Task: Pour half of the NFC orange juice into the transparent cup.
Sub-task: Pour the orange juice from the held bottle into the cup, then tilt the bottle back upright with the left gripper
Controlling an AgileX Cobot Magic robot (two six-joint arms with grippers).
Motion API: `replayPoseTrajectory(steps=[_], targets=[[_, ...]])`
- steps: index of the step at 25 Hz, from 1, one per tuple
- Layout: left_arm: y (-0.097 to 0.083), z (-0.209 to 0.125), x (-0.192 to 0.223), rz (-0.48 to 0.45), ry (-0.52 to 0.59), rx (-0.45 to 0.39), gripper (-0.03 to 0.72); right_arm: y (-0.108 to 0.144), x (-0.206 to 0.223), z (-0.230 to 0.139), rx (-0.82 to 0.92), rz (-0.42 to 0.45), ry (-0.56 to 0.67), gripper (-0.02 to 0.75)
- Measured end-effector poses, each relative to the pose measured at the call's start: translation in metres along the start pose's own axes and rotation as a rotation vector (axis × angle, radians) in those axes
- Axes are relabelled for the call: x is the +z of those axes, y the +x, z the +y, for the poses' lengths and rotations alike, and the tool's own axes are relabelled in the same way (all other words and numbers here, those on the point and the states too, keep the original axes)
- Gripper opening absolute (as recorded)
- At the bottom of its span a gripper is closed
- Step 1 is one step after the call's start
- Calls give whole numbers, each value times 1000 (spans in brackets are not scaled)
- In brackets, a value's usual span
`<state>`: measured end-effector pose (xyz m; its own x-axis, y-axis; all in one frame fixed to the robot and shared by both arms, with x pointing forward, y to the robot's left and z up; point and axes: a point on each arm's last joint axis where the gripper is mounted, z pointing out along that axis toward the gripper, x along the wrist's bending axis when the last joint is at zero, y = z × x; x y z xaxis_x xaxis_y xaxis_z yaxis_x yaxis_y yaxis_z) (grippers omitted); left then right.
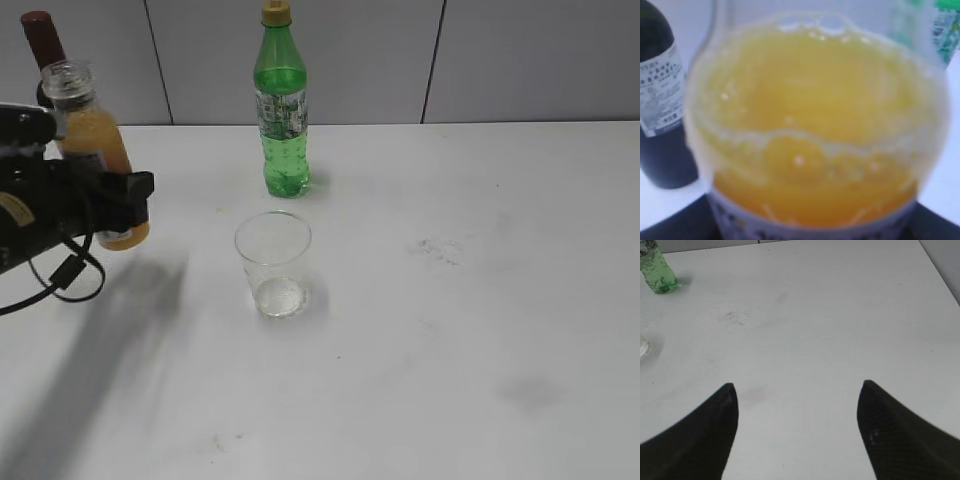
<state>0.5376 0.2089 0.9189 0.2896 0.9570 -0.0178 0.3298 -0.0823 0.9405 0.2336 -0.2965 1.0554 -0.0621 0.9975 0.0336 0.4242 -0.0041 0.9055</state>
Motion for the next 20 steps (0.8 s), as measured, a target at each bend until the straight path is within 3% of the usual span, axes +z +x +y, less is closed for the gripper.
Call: replayPoseTrajectory(steps=[10, 20], targets=[[1, -31, -63, 0, -58, 47, 471, 0, 0, 0, 0, 0, 0, 570], [1, -35, -71, 4, -79, 144, 471, 0, 0, 0, 0, 0, 0, 570]])
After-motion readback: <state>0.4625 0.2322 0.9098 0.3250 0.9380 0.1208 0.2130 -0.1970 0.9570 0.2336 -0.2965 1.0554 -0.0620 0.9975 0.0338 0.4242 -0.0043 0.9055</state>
